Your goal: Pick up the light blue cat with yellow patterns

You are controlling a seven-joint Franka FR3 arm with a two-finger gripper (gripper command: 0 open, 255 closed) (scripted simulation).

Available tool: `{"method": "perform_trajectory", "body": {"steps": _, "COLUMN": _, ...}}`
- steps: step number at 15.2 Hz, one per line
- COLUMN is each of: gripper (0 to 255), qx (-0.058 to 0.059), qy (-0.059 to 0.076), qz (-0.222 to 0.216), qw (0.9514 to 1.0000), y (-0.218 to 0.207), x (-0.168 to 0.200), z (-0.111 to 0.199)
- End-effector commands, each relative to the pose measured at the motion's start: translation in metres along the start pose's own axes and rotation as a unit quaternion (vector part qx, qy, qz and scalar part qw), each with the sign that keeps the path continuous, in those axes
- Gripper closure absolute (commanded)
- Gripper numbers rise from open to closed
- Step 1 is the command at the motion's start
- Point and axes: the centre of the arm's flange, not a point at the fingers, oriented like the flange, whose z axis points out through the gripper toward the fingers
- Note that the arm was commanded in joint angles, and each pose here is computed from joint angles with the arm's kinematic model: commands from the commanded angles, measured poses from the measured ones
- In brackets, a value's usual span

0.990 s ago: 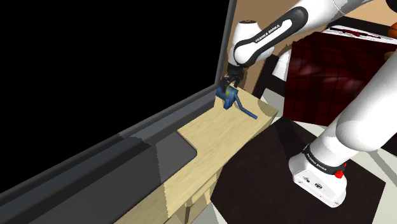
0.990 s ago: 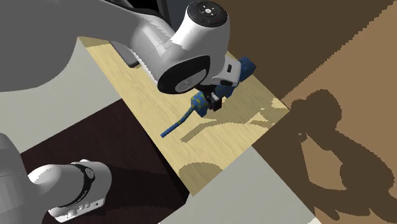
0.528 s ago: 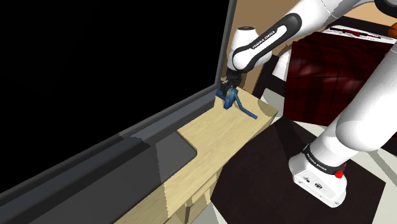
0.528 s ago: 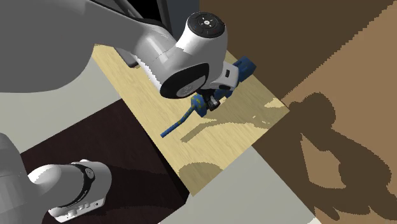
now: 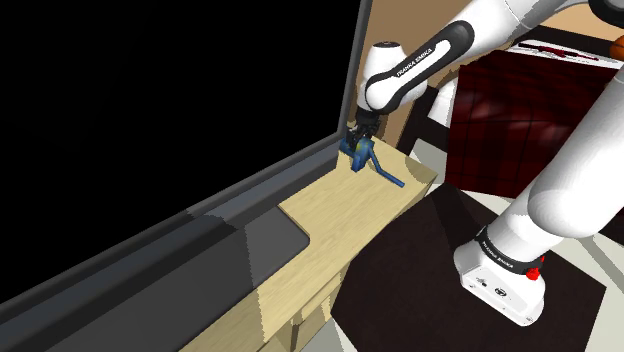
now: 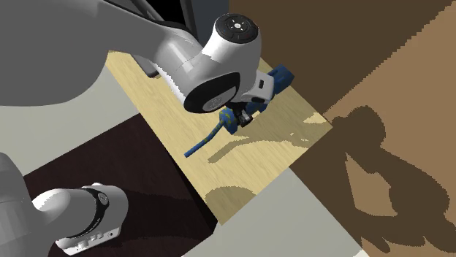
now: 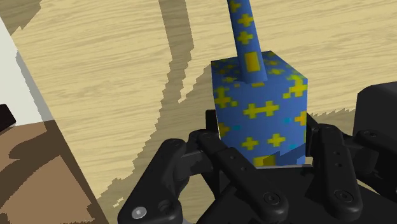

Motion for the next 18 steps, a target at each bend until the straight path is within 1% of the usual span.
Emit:
{"method": "perform_trajectory", "body": {"steps": 1, "gripper": 255, "qx": 0.000, "qy": 0.000, "qz": 0.001, "qw": 1.0000, "y": 0.000, "x": 0.000, "z": 0.001}}
{"method": "perform_trajectory", "body": {"steps": 16, "gripper": 255, "qx": 0.000, "qy": 0.000, "qz": 0.001, "qw": 1.0000, "y": 0.002, "x": 0.001, "z": -0.079}}
{"method": "perform_trajectory", "body": {"steps": 18, "gripper": 255, "qx": 0.000, "qy": 0.000, "qz": 0.001, "qw": 1.0000, "y": 0.002, "x": 0.001, "z": -0.079}}
